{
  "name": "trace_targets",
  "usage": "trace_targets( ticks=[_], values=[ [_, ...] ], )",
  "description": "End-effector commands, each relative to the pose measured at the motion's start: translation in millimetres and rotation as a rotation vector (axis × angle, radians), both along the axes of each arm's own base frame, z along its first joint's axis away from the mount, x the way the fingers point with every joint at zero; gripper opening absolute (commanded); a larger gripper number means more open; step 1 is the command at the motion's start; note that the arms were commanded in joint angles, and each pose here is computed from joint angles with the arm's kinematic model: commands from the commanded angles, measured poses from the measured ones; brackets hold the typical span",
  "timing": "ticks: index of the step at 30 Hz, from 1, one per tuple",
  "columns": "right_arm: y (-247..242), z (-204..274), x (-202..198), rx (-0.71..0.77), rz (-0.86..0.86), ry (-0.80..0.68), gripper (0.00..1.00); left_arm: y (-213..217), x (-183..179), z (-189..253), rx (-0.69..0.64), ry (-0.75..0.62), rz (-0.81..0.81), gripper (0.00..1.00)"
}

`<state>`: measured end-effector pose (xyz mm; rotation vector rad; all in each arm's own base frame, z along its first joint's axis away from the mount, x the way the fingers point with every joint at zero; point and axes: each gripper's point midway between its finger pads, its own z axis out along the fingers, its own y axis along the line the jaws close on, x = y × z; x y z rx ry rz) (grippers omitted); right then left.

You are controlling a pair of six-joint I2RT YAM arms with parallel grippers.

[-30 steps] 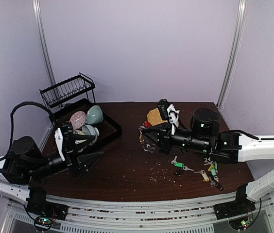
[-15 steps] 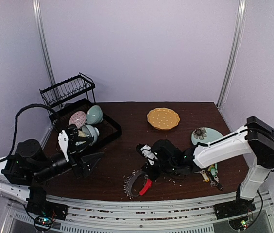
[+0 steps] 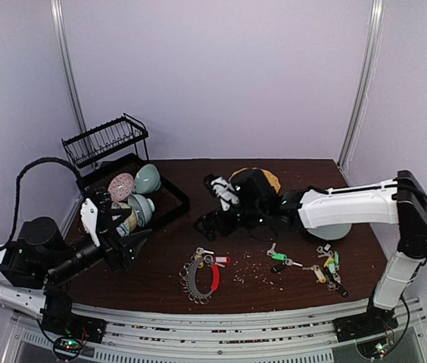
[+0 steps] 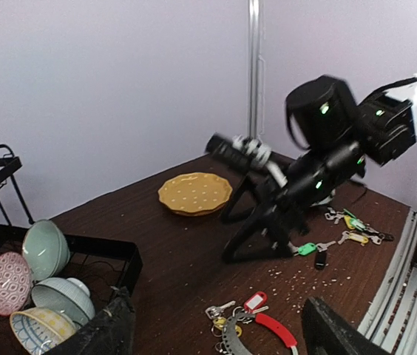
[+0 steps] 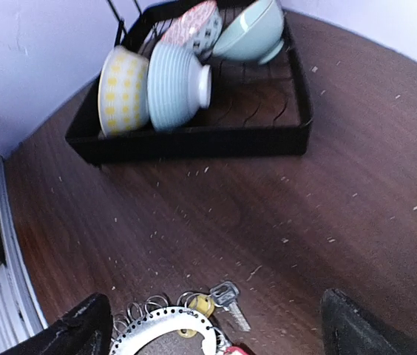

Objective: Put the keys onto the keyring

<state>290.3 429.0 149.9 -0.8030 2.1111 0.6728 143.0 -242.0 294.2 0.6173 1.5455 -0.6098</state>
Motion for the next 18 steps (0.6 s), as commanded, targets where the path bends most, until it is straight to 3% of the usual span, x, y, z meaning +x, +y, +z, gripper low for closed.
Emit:
trace_targets(
  ticks=[1, 8, 11, 14, 18],
  values=[
    [-64, 56, 34, 0.124, -0.078, -0.010, 1.00, 40, 25, 0, -0.026, 0.075, 0.258, 0.83],
    [-250, 67, 93, 0.197, -0.548, -0.159, 1.00, 98, 64, -17, 0.060, 0.158, 0.537, 0.89],
    [-318, 77, 94, 0.236, -0.727, -0.244, 1.00, 93, 96, -44, 0.145, 0.225, 0.483, 0.91],
    [-366, 80, 89, 0.235, -0.866, -0.322, 1.00, 110, 140, -77, 0.164, 0.326, 0.505, 0.98],
    [-406, 74, 79, 0.212, -1.012, -0.398, 1.00, 144, 174, -79, 0.098, 0.270, 0.631, 0.98]
  ],
)
